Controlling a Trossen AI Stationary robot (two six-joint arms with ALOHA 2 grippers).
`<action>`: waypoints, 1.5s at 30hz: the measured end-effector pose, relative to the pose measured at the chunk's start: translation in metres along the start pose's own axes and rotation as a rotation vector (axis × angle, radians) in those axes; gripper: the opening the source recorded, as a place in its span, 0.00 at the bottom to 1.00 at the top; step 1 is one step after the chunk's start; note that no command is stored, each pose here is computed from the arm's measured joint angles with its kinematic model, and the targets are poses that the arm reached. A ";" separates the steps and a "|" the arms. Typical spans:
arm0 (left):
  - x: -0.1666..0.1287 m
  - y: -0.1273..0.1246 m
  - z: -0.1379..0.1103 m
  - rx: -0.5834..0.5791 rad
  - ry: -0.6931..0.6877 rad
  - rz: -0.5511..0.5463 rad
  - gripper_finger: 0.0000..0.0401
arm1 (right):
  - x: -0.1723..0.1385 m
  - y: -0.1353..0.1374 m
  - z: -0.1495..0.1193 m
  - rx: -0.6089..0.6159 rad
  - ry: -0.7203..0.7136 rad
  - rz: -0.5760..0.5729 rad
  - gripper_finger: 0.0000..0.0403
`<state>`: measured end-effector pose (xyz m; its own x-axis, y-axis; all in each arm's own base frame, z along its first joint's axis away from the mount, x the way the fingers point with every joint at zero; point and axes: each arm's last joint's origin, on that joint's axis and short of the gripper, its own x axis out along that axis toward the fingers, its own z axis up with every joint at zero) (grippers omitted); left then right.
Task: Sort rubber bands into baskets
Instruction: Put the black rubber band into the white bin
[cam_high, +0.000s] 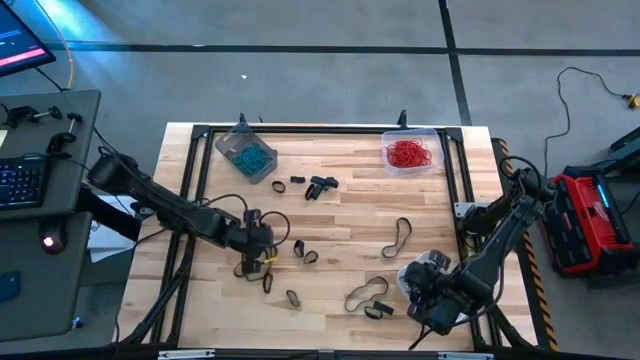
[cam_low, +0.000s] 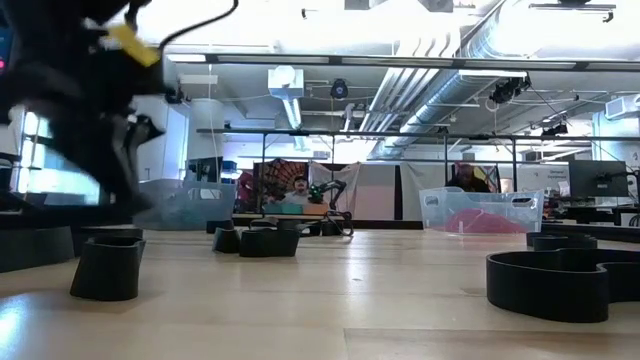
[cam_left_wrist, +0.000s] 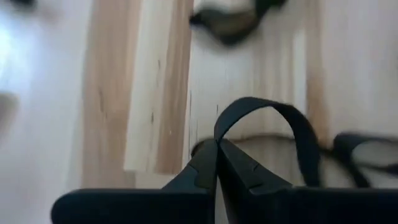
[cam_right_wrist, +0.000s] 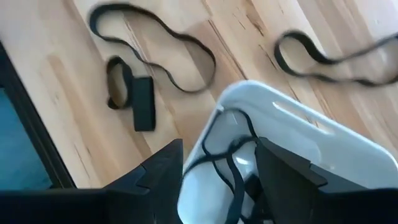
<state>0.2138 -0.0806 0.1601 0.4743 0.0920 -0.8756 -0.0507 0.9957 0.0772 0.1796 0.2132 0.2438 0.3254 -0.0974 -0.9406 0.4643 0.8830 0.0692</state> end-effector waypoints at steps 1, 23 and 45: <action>-0.004 0.000 0.004 -0.009 -0.019 0.001 0.00 | 0.000 0.001 0.001 -0.010 -0.018 0.006 0.47; -0.039 -0.004 0.053 -0.053 -0.389 0.008 0.00 | 0.016 0.004 0.091 -0.352 -0.423 0.034 0.05; -0.039 0.022 0.082 -0.114 -0.587 0.001 0.00 | 0.105 -0.058 0.134 -0.358 -0.833 0.375 0.04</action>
<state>0.2664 -0.0621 0.2351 0.8789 0.1146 -0.4630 -0.1304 0.9915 -0.0022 0.2971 0.0903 0.1857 0.9416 0.0462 -0.3335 -0.0201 0.9965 0.0813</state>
